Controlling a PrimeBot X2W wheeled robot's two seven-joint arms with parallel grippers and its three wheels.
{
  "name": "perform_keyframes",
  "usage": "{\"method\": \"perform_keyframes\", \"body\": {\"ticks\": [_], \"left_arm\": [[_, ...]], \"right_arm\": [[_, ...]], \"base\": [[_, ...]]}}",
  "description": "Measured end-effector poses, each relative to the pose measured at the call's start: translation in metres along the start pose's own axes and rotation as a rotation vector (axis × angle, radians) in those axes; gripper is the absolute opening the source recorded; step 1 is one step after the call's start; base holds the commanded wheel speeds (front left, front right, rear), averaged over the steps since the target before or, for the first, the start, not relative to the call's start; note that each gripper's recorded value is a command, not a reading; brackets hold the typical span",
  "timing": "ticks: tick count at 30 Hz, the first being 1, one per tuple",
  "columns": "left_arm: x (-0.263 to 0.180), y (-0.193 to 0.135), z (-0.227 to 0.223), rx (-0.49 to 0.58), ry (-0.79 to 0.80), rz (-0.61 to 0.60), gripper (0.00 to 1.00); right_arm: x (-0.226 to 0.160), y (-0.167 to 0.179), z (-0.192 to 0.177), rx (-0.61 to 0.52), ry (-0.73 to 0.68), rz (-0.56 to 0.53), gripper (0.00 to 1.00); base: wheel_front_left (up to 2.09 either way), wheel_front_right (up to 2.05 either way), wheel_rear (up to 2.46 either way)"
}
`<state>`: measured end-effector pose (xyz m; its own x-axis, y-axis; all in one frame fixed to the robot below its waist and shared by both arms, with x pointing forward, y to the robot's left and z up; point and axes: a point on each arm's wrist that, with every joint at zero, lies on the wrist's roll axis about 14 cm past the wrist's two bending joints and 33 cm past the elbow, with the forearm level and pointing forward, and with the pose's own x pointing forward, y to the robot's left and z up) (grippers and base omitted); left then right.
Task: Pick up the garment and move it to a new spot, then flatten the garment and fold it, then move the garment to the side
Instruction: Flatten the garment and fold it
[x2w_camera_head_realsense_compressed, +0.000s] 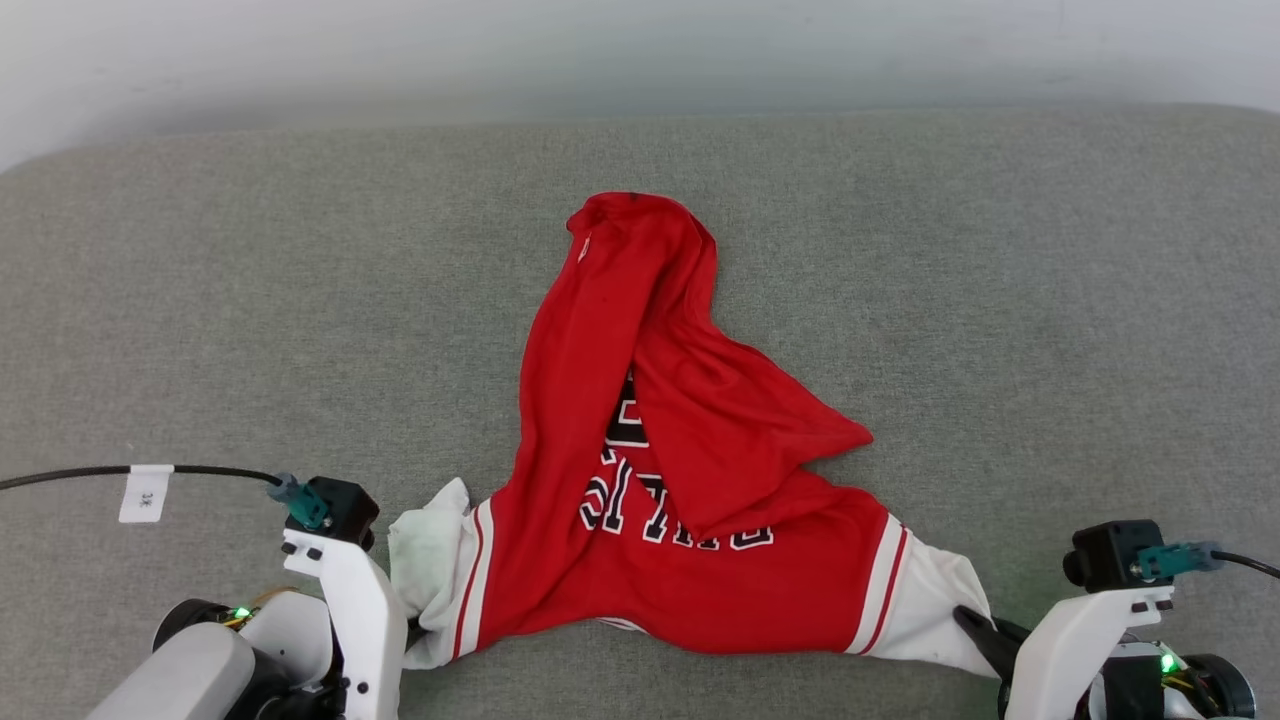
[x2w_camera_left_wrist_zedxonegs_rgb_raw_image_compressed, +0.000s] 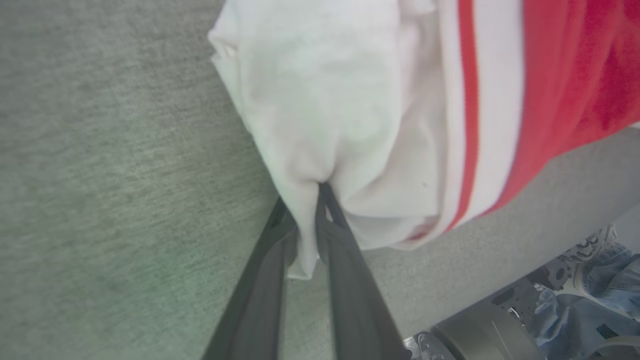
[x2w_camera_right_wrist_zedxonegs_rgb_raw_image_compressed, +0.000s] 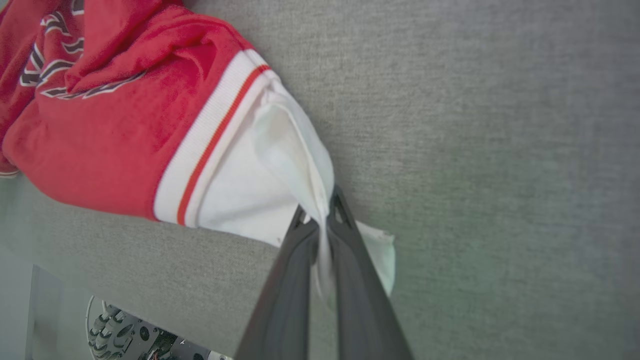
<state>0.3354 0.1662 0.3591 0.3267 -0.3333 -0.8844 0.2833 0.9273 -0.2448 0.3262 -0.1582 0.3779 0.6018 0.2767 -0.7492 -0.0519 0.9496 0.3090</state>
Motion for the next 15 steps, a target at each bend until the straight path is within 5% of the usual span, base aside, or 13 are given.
{"method": "perform_keyframes", "body": {"ticks": [6,15], "left_arm": [[-0.013,-0.002,0.030,0.031,-0.188,0.045,0.00],[-0.091,-0.004,0.128,0.078,-0.643,0.146,0.00]], "right_arm": [[-0.008,-0.003,0.024,-0.022,-0.104,-0.012,0.00],[-0.031,-0.008,0.097,-0.127,-0.337,-0.049,0.00]], "base": [[0.00,0.00,0.00],[0.00,0.00,0.00]]}}
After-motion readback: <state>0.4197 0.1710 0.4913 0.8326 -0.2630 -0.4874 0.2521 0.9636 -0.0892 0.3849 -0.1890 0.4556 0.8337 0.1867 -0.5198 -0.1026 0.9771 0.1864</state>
